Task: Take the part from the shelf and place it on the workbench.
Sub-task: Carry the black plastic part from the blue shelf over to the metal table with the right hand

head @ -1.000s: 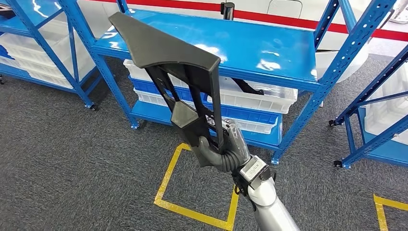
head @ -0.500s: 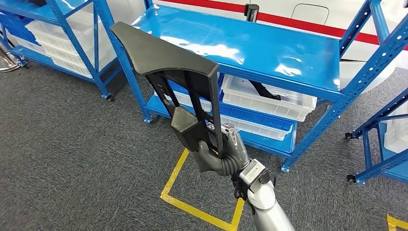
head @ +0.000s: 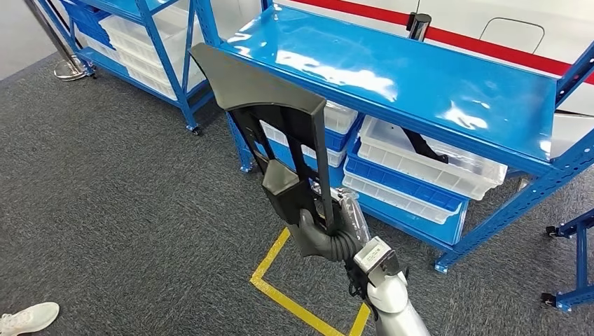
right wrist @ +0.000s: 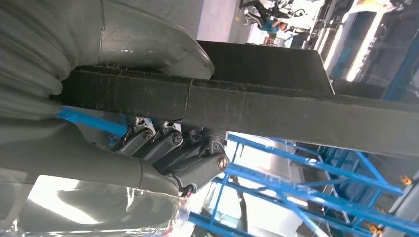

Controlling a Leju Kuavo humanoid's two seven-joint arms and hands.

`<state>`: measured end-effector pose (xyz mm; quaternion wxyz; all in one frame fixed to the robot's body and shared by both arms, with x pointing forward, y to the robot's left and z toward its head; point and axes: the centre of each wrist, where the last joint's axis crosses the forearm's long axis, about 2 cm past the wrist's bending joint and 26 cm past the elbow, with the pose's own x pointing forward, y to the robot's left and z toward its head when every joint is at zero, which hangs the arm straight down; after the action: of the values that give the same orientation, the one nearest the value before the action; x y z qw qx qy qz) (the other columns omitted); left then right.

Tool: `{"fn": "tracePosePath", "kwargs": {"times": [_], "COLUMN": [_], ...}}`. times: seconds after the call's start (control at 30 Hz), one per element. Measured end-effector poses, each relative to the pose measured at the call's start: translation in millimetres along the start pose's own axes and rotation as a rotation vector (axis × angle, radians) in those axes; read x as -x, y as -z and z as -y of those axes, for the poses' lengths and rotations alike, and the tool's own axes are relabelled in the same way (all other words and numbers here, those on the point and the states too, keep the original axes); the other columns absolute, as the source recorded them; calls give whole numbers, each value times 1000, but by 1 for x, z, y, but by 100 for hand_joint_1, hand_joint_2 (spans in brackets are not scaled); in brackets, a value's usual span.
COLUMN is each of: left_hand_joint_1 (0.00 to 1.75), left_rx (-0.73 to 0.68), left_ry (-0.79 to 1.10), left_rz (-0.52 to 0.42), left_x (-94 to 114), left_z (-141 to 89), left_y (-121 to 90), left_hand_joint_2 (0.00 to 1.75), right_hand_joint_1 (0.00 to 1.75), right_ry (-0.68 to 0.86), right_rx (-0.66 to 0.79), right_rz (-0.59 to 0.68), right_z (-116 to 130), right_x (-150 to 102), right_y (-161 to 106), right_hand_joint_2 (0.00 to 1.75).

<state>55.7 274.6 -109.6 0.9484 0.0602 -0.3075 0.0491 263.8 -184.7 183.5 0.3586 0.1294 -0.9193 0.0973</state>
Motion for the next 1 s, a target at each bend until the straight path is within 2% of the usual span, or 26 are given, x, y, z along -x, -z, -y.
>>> {"fn": "tracePosePath", "kwargs": {"times": [1.0], "left_hand_joint_1": [0], "left_rx": [-25], "left_ry": [66], "left_rz": [48], "left_x": [2], "left_z": [6], "left_y": [-2], "left_hand_joint_2": [175], "right_hand_joint_1": [175], "right_ry": [-30], "right_rx": [36], "right_rz": [-33], "right_z": [13], "right_x": [-1], "right_y": [-25], "right_hand_joint_2": [175]}}
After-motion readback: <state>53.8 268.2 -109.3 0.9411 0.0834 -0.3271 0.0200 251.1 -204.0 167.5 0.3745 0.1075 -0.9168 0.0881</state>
